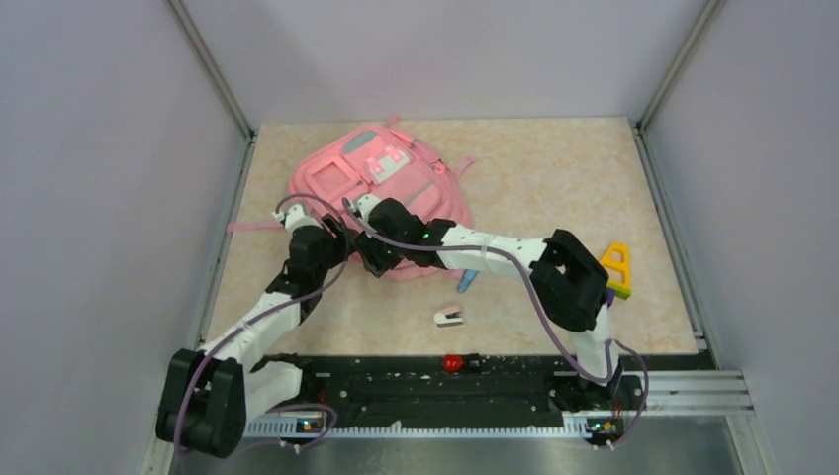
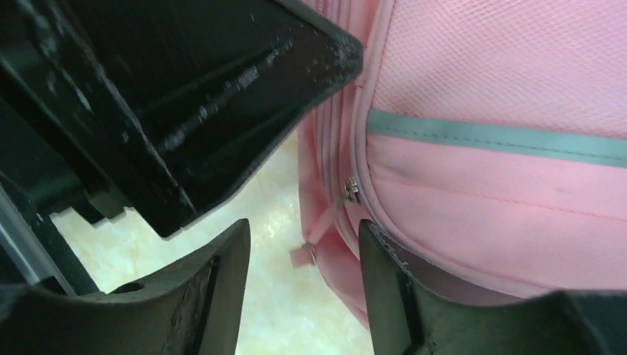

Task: Pack the student bag
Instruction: Unzip the student bag at the center of the board.

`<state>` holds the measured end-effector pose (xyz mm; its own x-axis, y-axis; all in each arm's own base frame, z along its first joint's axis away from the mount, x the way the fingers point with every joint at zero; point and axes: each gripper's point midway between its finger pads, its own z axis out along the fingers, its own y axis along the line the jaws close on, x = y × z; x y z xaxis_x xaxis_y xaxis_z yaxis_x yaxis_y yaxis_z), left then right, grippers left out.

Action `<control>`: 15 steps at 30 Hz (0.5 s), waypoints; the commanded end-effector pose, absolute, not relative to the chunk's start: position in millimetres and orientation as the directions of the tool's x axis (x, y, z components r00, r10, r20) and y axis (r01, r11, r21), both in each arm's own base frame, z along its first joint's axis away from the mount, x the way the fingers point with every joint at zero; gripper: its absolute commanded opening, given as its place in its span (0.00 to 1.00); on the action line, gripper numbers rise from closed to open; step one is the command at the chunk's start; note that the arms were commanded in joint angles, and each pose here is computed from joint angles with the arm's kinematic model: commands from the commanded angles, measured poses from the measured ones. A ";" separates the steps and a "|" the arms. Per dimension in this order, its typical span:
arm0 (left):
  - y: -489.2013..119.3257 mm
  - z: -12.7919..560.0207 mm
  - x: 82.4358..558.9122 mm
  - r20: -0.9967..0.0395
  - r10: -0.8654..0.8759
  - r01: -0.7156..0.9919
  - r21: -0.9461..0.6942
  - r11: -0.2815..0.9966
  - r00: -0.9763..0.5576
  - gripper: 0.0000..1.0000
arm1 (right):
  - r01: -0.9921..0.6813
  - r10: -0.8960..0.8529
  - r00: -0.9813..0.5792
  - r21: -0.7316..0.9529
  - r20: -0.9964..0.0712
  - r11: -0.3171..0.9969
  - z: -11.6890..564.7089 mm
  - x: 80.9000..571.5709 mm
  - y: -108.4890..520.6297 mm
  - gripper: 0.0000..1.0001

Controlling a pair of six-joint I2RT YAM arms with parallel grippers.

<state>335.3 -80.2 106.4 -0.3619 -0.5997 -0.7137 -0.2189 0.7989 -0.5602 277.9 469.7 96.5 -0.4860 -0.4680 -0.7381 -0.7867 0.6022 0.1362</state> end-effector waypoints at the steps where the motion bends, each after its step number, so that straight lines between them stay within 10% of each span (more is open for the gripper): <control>1: -76.3 142.4 328.7 -0.786 -0.493 -0.153 -0.472 0.868 -0.373 0.69 | -0.769 -0.392 -0.401 0.072 -0.828 0.635 169.4 290.9 443.9 0.60; 6: -82.5 185.9 316.2 -0.823 -0.367 -0.046 -0.387 0.921 -0.434 0.80 | -0.707 -0.295 -0.421 0.106 -0.858 0.699 193.4 317.9 377.9 0.82; 15: -106.8 238.6 314.1 -0.888 -0.120 0.183 -0.221 0.958 -0.445 0.83 | -0.514 -0.124 -0.470 0.156 -0.874 0.843 207.4 359.7 265.1 0.85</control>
<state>321.6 -91.5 238.0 -0.3993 -0.2932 -0.8687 0.0524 0.9386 -0.3409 368.8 279.3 194.0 -0.5111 -0.1329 -0.8492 -0.5231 0.8321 0.1846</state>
